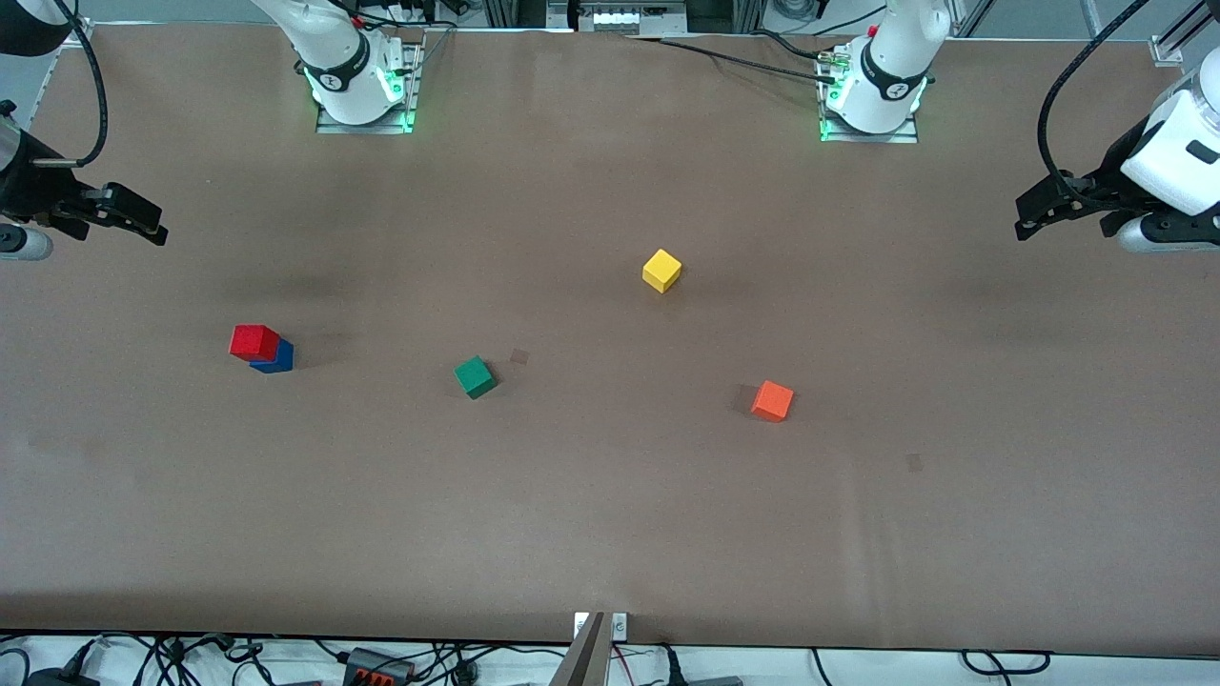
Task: Pass red block to right arm, stack on blue
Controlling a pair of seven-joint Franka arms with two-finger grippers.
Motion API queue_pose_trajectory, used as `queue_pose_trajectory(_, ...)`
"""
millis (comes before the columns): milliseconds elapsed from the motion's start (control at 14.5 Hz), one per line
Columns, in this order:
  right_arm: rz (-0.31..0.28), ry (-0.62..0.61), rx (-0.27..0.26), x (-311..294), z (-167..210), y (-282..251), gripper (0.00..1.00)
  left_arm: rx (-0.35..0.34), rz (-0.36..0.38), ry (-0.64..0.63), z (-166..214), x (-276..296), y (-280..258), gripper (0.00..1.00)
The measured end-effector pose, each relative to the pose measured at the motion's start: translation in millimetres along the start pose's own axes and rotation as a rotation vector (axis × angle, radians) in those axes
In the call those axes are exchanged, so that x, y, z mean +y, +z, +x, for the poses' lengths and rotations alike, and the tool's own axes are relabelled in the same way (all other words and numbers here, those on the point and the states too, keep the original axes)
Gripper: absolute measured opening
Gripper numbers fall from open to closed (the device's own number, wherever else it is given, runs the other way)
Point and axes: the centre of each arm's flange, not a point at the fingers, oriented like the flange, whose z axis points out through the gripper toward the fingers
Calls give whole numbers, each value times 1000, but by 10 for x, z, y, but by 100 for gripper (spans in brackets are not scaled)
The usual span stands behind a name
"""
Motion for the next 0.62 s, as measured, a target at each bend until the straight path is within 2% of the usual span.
queue_pose_trajectory(619, 0, 0, -7, 1, -6, 20, 100, 0, 0, 0, 0, 0, 0, 100)
